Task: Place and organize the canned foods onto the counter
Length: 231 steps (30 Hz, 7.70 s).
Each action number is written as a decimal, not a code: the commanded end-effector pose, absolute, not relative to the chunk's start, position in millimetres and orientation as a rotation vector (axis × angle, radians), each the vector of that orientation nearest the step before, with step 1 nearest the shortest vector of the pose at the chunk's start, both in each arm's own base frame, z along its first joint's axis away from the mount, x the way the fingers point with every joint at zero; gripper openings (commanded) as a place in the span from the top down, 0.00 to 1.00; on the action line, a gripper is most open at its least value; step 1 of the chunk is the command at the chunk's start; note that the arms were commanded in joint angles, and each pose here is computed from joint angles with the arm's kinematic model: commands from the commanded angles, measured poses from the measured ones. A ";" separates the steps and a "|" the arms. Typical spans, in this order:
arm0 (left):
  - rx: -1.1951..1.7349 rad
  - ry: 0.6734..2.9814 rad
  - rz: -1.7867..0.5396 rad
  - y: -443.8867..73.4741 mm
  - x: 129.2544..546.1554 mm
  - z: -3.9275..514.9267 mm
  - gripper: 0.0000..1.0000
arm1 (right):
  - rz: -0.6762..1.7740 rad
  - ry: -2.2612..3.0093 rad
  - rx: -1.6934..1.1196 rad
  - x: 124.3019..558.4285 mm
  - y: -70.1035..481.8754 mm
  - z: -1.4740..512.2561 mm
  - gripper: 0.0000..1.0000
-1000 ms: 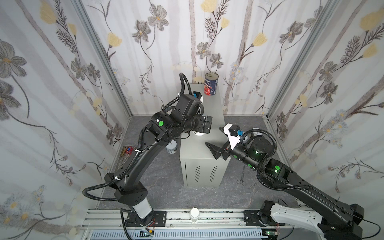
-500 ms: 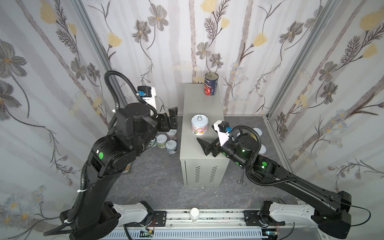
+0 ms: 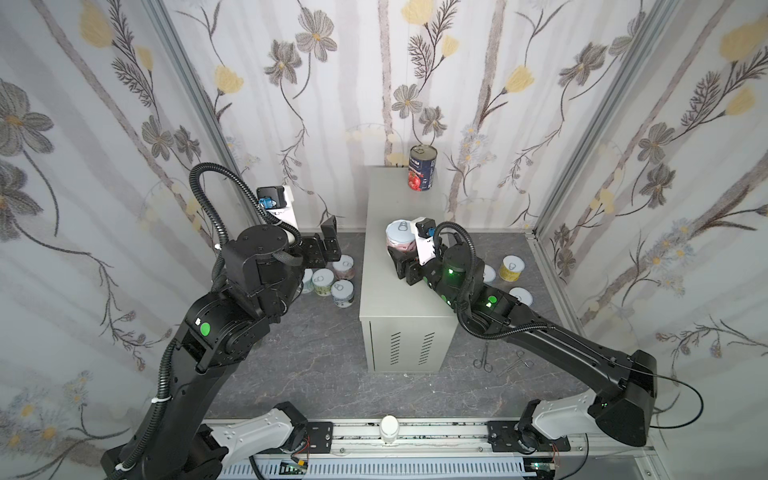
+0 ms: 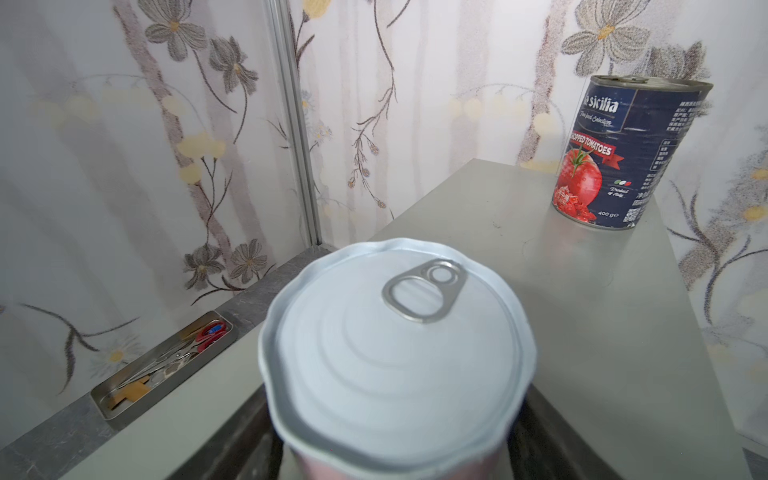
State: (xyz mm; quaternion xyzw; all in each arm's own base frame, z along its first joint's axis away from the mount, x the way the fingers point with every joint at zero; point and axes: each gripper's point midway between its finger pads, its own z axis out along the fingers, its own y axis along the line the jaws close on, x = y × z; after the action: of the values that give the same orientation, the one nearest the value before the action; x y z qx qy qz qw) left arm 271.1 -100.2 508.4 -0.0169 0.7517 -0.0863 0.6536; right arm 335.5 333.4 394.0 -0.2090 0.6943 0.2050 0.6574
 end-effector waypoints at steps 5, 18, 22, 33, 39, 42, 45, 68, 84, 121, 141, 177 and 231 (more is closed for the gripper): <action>-0.104 1.683 -0.168 -81.1 298.1 500.4 0.00 | 0.479 1.538 -0.473 374.4 351.3 399.9 0.32; -0.128 1.773 -0.192 -66.3 346.7 451.4 0.00 | 0.468 1.559 -0.468 455.1 366.1 386.8 0.31; -0.090 1.820 -0.241 -74.3 364.7 435.4 0.00 | 0.451 1.578 -0.473 472.6 373.5 382.9 0.32; 0.115 1.863 -0.356 -105.2 406.4 408.9 0.00 | 0.505 1.527 -0.477 469.5 371.2 393.4 0.08; 0.151 1.818 -0.372 -113.6 422.9 409.4 0.06 | 0.537 1.493 -0.491 433.5 356.9 415.6 0.01; 0.197 1.816 -0.459 -128.8 425.9 405.8 0.10 | 0.529 1.496 -0.491 418.8 343.9 421.2 0.00; 0.286 1.811 -0.551 -149.5 423.2 400.2 0.14 | 0.484 1.478 -0.463 398.0 316.8 433.8 0.00; 0.434 1.726 -0.490 -211.7 456.4 397.3 0.17 | 0.236 1.520 -0.173 400.9 149.5 406.5 0.00; 0.506 1.720 -0.417 -234.4 497.6 394.1 0.24 | 0.267 1.561 -0.141 420.0 138.4 380.1 0.00; 0.535 1.714 -0.329 -258.8 580.3 377.1 0.30 | 0.253 1.619 -0.139 450.3 132.9 354.9 0.00; 0.553 1.698 -0.422 -260.8 580.8 377.3 0.30 | 0.215 1.649 -0.135 465.0 131.7 349.1 0.00; 0.585 1.673 -0.548 -283.2 569.2 380.4 0.26 | 0.204 1.679 -0.139 470.0 128.5 337.9 0.00; 0.363 1.644 -0.240 -173.5 469.4 456.0 0.00 | 0.475 2.216 0.223 381.7 113.6 169.7 0.00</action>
State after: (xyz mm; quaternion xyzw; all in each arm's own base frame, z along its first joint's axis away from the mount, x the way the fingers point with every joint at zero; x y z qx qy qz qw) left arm 473.1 -177.3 449.2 0.1691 0.7375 -0.1057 0.6453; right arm 382.6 102.0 179.2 0.0780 0.8795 0.1547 0.4431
